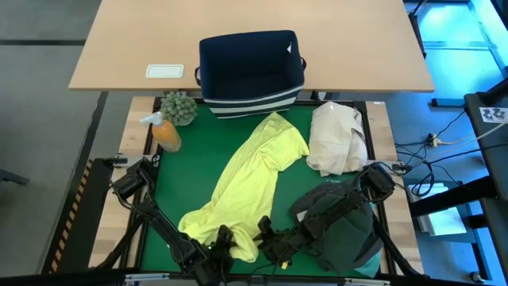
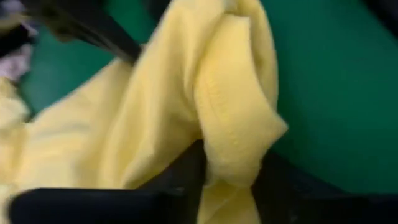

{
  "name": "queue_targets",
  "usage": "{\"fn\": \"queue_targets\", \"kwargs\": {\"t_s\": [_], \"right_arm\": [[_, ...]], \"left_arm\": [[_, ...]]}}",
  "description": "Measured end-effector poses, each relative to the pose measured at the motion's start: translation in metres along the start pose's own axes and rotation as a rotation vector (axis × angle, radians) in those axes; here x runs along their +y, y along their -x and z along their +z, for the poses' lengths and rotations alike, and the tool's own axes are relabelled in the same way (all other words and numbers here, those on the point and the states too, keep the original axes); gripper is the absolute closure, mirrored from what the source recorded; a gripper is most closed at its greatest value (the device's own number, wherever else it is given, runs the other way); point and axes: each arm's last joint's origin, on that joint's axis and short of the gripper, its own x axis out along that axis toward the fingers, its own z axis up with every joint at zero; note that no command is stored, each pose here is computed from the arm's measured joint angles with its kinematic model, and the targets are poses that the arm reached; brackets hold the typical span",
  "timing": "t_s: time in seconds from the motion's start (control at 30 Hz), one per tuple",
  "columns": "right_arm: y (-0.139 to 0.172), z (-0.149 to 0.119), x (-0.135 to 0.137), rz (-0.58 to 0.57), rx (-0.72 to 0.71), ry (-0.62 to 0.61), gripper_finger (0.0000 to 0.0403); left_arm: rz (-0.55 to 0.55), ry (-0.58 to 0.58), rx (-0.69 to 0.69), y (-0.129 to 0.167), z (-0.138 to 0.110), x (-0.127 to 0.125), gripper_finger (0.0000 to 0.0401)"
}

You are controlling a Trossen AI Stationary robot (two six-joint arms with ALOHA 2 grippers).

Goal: Fold laundry
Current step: Fold the yellow shirt on the table

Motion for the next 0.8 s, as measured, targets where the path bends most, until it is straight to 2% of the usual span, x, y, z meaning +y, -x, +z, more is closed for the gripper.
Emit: {"fn": "queue_targets", "kwargs": {"t_s": [0.13, 0.2, 0.53, 0.7, 0.8], "right_arm": [[0.0, 0.0, 0.0, -0.007, 0.006, -0.002, 0.0262], [0.0, 0.0, 0.0, -0.007, 0.007, -0.001, 0.0262], [0.001, -0.007, -0.001, -0.064, 0.097, 0.023, 0.0262], [0.002, -0.009, -0.002, -0.125, 0.135, 0.022, 0.0262], [0.003, -0.009, -0.003, -0.138, 0.137, 0.02, 0.0262]], "left_arm": [[0.038, -0.017, -0.043, 0.01, 0.01, 0.003, 0.0372], [0.043, -0.019, -0.044, 0.014, 0.015, 0.004, 0.039], [0.046, -0.059, 0.012, 0.036, 0.037, 0.018, 0.0396], [-0.078, -0.012, 0.049, 0.042, 0.046, 0.022, 0.0395], [-0.104, 0.029, 0.057, 0.043, 0.047, 0.023, 0.0397]]}}
